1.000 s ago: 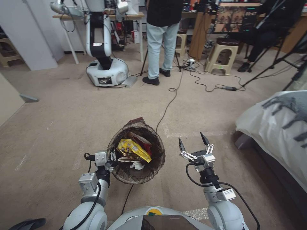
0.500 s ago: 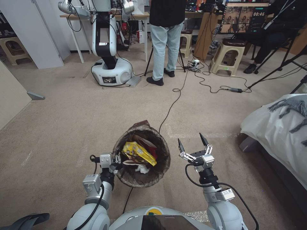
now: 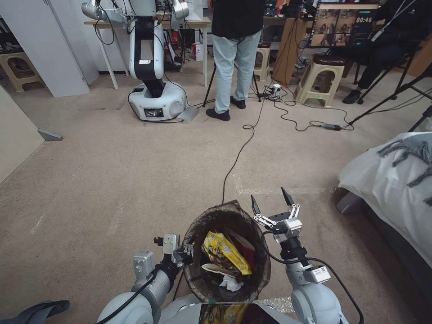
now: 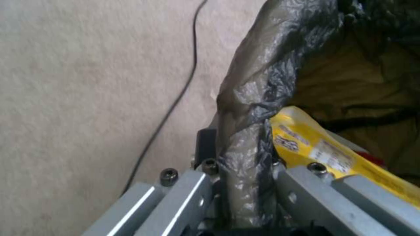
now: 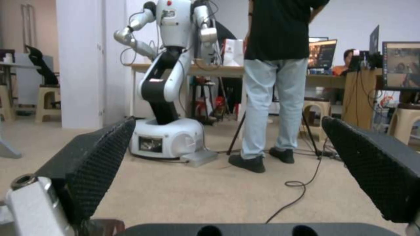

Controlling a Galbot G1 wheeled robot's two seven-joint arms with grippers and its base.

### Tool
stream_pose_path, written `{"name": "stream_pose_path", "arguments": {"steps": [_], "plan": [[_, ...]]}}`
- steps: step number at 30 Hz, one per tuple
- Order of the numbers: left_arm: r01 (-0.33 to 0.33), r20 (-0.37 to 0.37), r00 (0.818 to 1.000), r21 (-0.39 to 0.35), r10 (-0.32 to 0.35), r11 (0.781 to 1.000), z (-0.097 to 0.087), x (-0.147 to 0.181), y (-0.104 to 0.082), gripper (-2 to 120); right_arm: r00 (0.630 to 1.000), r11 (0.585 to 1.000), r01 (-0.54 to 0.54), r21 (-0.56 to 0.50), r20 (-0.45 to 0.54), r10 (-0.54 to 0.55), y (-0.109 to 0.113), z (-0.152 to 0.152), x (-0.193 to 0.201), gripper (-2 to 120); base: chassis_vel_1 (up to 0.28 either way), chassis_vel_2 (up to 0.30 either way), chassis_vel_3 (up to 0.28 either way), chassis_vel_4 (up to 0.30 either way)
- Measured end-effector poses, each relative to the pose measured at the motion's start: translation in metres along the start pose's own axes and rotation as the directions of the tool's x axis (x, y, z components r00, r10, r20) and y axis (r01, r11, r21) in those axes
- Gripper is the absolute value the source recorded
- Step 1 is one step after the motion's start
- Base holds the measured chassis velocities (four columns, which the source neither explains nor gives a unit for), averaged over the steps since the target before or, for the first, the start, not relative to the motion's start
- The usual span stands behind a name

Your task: Pick up the trash bin, then pick up the garbage from the floor and place it into the trash bin.

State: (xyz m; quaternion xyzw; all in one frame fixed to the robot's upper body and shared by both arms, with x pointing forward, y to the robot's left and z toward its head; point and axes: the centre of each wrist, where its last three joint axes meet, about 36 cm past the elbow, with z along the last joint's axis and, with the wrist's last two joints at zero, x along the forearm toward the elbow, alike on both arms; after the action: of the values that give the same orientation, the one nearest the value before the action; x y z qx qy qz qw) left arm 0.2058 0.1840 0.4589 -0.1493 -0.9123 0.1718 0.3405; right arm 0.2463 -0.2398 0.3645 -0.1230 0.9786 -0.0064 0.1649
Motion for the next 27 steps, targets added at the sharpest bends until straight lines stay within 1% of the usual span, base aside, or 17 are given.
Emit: {"name": "stream_pose_path", "arguments": {"steps": [5, 10, 14, 16, 20, 27], "plan": [[-0.012, -0.023, 1.000, 0.018, 0.012, 1.000, 0.005, -0.006, 0.001, 0, 1.000, 1.000, 0.006, -0.006, 0.010, -0.006, 0.001, 0.001, 0.000, 100, 0.000, 0.000, 0.000, 0.000], [-0.028, -0.026, 0.999, 0.036, 0.029, 0.999, 0.007, -0.014, 0.004, 0, 1.000, 1.000, 0.012, -0.010, 0.015, -0.012, 0.002, 0.001, 0.002, 100, 0.000, 0.000, 0.000, 0.000], [-0.051, -0.029, 0.998, 0.064, 0.053, 0.997, 0.009, -0.024, 0.008, 0, 1.000, 1.000, 0.021, -0.013, 0.022, -0.020, 0.004, 0.001, 0.003, 100, 0.000, 0.000, 0.000, 0.000], [-0.073, -0.017, 0.997, 0.076, 0.074, 0.994, 0.010, -0.032, 0.011, 0, 0.999, 1.000, 0.027, -0.014, 0.025, -0.027, 0.006, 0.000, 0.003, 100, 0.000, 0.000, 0.000, 0.000], [-0.077, 0.001, 0.997, 0.089, 0.077, 0.993, 0.011, -0.038, 0.014, 0, 0.999, 0.999, 0.041, -0.018, 0.031, -0.041, 0.009, -0.001, 0.002, 100, 0.000, 0.000, 0.000, 0.000], [-0.062, 0.022, 0.998, 0.120, 0.060, 0.991, 0.016, -0.055, 0.020, 0, 0.997, 0.997, 0.072, -0.019, 0.037, -0.071, 0.010, -0.001, 0.000, 100, 0.000, 0.000, 0.000, 0.000]]}}
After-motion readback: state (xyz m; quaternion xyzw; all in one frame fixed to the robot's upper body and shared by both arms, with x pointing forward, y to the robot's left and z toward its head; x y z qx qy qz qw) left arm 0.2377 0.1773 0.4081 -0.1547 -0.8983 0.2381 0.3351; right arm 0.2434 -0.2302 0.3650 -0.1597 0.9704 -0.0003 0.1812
